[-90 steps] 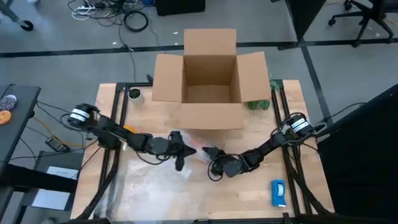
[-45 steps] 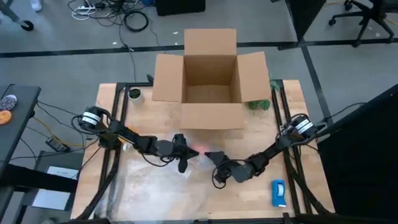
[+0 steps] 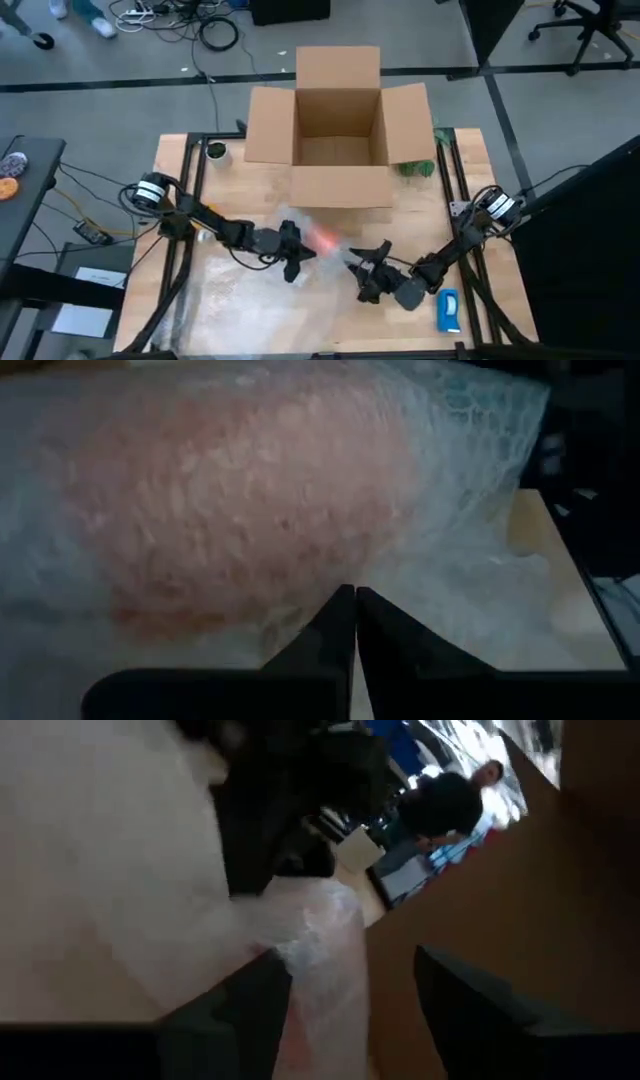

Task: Wrap mug
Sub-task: Wrap the orange mug with the bubble wrap

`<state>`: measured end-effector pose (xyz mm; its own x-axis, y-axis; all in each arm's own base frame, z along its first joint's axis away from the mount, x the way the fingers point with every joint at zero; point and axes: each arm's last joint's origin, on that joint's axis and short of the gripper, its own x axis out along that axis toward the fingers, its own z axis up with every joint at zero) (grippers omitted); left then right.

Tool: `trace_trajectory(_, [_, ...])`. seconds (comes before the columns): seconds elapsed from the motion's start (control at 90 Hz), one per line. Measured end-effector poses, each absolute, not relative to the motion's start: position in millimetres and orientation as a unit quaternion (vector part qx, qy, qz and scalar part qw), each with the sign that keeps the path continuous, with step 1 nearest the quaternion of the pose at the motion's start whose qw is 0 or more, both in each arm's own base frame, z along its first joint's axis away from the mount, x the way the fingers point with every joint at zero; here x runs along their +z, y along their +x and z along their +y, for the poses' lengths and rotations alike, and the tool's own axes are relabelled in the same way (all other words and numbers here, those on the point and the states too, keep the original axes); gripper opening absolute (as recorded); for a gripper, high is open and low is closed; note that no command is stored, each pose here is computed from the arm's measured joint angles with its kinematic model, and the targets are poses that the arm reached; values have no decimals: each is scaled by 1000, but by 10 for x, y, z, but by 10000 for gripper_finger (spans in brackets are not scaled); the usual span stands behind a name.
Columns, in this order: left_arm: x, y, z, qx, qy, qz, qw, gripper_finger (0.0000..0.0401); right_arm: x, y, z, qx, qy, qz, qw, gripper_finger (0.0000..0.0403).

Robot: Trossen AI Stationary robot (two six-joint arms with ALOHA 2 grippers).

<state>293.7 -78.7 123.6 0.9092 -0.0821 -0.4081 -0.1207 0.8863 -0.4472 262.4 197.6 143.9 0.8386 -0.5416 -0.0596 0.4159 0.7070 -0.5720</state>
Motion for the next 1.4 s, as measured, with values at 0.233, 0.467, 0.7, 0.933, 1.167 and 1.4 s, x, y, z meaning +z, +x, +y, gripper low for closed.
trace_trajectory(0.233, [1220, 2911, -851, 10, -242, 220, 945, 0, 1500, 2460, 1900, -250, -100, 61, 961, 190])
trace_trajectory(0.467, [1225, 2912, -855, 9, -243, 218, 945, 0, 1421, 2199, 1648, -163, 104, 64, 979, 190])
trace_trajectory(0.7, [1218, 2909, -854, 10, -241, 222, 945, 0, 1748, 1954, 1445, -83, 124, 90, 985, 190])
trace_trajectory(0.933, [1230, 2904, -849, 10, -240, 224, 945, 0, 1803, 2082, 1028, -116, 58, 155, 979, 190])
trace_trajectory(1.167, [1478, 2833, -837, -2, -244, 213, 946, 0, 1417, 2383, 903, -86, 19, 206, 975, 190])
trace_trajectory(1.4, [1905, 2644, -735, 40, -176, 176, 968, 0, 1179, 2499, 914, -80, -10, 206, 975, 192])
